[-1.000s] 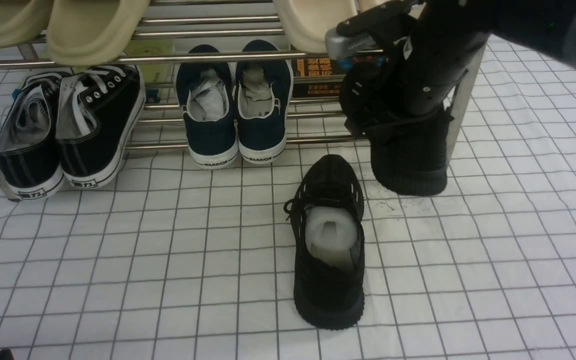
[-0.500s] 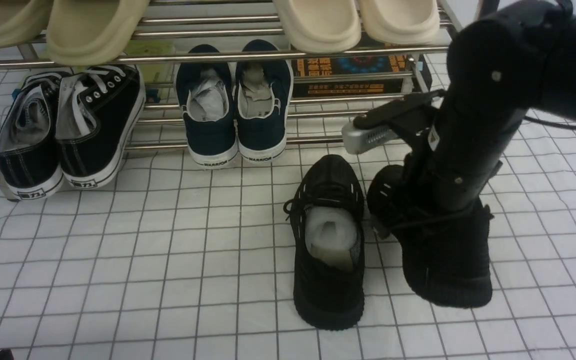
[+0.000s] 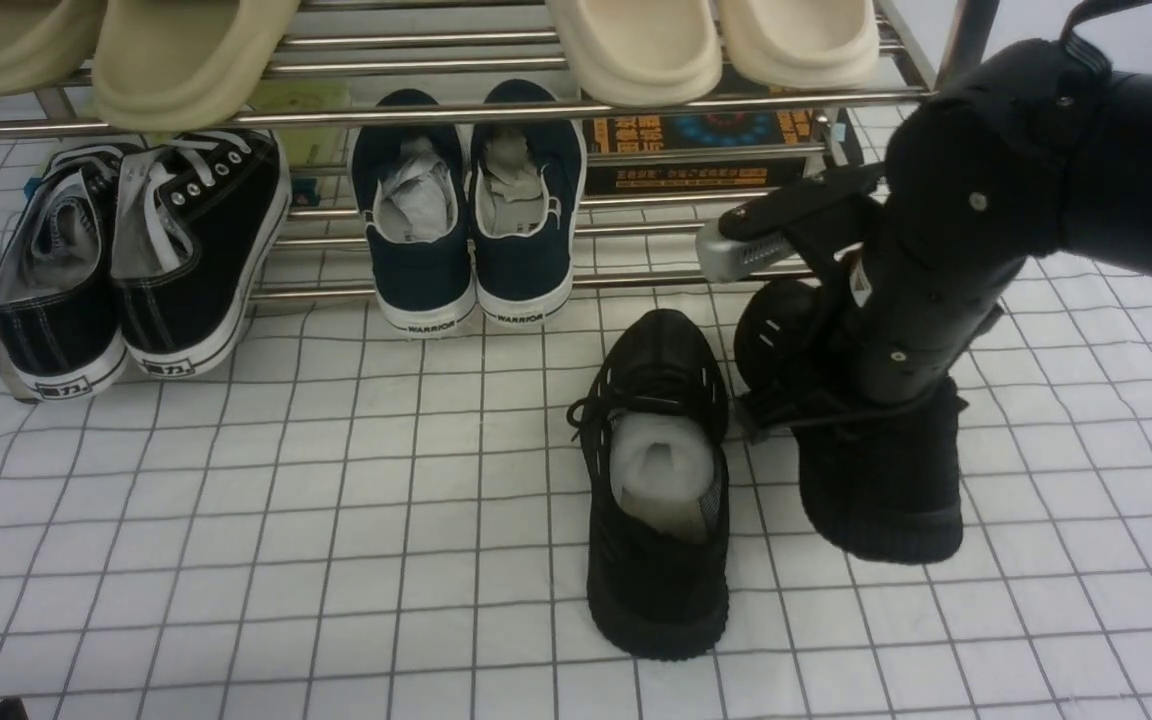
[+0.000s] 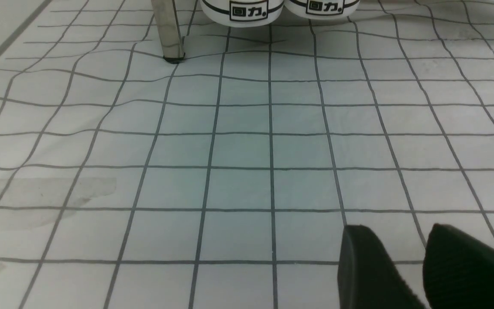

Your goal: Take the shoes off the shelf with your hand from the white checkered tablecloth.

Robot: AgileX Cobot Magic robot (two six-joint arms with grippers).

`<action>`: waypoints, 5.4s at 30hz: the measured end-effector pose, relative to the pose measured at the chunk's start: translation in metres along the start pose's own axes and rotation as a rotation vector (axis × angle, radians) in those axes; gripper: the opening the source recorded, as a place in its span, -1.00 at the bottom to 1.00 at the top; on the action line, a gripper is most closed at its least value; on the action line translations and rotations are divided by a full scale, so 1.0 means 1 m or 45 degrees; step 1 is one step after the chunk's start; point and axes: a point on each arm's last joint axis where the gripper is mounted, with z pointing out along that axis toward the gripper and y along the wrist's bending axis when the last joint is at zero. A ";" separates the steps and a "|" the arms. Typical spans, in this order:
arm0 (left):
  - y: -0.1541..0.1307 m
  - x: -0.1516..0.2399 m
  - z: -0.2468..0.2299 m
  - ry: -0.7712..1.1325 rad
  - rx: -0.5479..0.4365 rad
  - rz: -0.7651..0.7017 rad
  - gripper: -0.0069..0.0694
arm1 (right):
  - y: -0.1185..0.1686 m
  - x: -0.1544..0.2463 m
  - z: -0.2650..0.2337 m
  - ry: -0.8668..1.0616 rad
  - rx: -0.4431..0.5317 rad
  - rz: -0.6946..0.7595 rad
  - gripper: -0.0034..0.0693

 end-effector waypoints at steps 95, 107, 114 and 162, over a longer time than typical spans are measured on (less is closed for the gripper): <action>0.000 0.000 0.000 0.000 0.000 0.000 -0.19 | -0.087 0.321 -0.016 -1.238 0.392 0.469 -0.84; 0.000 0.000 0.000 0.000 0.000 0.000 -0.19 | -0.080 0.321 -0.014 -1.183 0.276 0.383 -0.80; 0.000 0.000 0.000 0.000 0.000 0.000 -0.19 | -0.080 0.321 -0.014 -1.182 0.270 0.377 -0.78; 0.000 0.000 0.000 0.000 0.000 0.000 -0.19 | -0.084 0.323 -0.014 -1.177 0.348 0.449 -0.61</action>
